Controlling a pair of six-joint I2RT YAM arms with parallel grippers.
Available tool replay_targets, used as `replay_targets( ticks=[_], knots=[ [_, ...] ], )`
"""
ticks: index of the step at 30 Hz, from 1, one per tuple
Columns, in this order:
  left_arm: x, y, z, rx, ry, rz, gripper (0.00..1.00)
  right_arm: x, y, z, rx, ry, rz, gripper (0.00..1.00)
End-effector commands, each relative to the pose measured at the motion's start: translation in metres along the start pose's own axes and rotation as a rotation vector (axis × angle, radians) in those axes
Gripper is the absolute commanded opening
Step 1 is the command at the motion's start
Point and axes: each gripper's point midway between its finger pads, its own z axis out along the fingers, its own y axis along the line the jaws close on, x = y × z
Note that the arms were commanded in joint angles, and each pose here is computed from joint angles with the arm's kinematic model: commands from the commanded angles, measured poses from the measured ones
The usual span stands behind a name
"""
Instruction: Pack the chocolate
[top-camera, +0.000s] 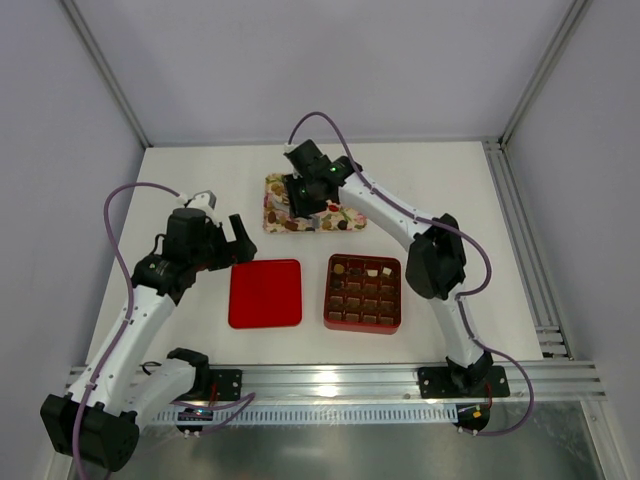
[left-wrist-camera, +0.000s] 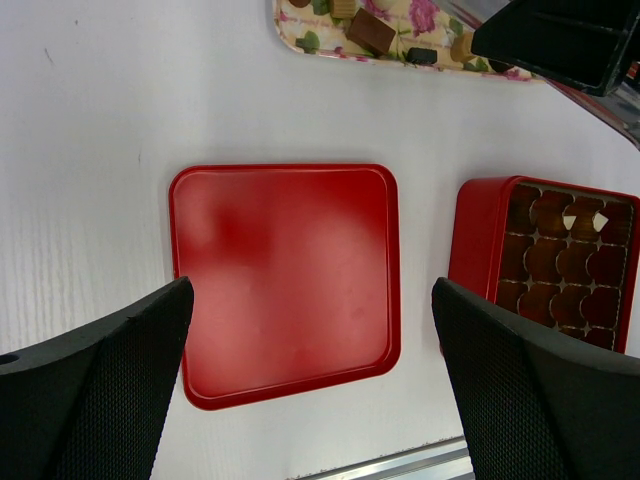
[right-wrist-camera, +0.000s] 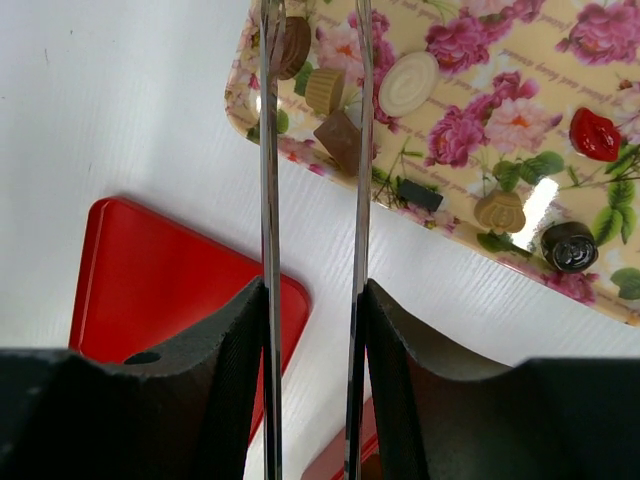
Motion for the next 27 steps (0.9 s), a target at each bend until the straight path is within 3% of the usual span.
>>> replay_targets(
  ticks=[1, 27],
  knots=[
    [-0.013, -0.006, -0.007, 0.023, -0.043, 0.006, 1.0, -0.026, 0.022, -0.007, -0.055, -0.091, 0.045, 0.44],
    [-0.014, -0.008, -0.009, 0.032, -0.048, 0.008, 1.0, -0.026, 0.026, 0.023, -0.004, -0.096, 0.114, 0.41]
  ],
)
